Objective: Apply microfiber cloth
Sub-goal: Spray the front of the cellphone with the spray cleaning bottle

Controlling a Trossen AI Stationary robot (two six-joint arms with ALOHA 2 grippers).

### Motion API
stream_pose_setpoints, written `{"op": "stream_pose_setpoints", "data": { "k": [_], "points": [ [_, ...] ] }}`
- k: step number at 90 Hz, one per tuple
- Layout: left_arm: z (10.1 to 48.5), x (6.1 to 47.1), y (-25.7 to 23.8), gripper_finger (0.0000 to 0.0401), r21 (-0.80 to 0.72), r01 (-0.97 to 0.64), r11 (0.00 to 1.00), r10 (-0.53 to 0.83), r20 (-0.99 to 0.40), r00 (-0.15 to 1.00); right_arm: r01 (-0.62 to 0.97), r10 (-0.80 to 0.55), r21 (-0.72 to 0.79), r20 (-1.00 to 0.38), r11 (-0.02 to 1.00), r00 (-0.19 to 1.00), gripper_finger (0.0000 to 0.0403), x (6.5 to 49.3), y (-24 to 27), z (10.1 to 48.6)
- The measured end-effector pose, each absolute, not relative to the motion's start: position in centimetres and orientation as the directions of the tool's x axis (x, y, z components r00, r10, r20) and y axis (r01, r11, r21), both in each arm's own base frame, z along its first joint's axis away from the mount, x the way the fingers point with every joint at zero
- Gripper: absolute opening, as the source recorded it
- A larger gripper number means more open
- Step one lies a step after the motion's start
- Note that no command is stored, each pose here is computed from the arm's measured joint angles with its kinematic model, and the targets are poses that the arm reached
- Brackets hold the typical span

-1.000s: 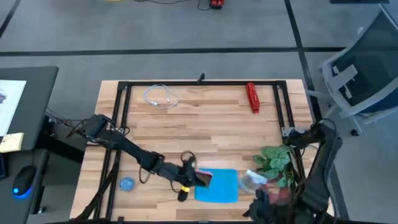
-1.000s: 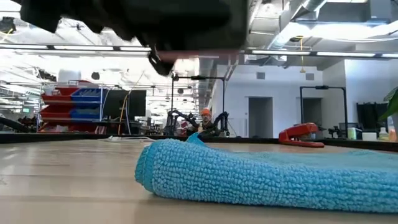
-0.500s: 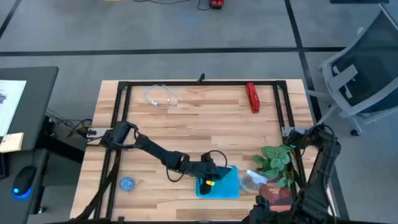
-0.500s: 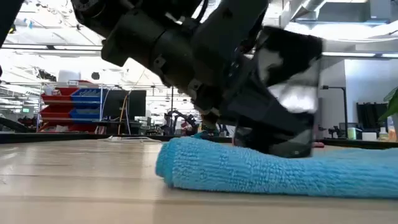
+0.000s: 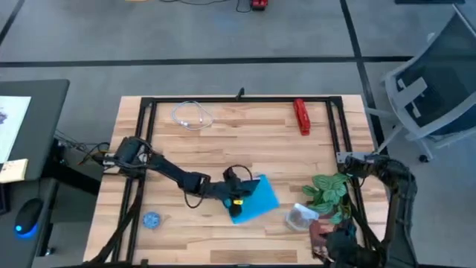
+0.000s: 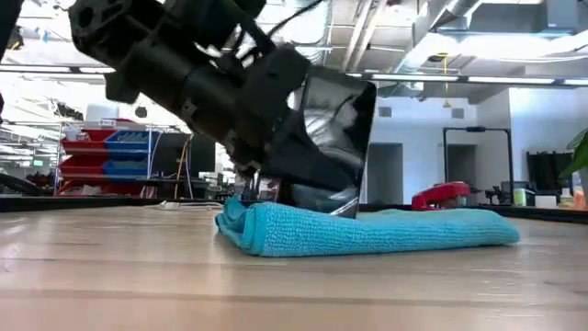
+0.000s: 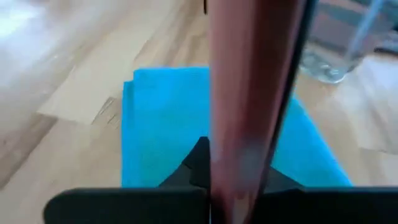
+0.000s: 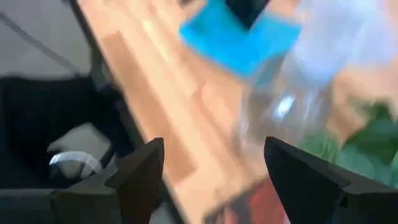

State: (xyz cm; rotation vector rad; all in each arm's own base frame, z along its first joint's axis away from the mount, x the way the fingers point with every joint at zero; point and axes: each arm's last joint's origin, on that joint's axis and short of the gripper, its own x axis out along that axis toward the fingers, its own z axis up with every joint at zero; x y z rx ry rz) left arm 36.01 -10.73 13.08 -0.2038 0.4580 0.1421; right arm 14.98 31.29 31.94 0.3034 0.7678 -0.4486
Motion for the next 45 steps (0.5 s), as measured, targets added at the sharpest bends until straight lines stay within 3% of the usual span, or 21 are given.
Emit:
{"op": "stream_pose_setpoints", "data": {
  "k": [15,45],
  "points": [
    [13.4,36.0,-11.6,0.0002,-0.169,-0.157,0.973,0.068,-0.441,0.895,0.513,-0.333,0.005,-0.755,0.858,0.565,0.0236,14.5,28.9,30.4],
    [13.6,36.0,-11.9,0.0002,-0.177,-0.146,0.973,0.057,-0.430,0.901,0.480,-0.250,0.127,-0.723,0.868,0.644,0.0208,10.5,24.0,30.8]
  ]
}}
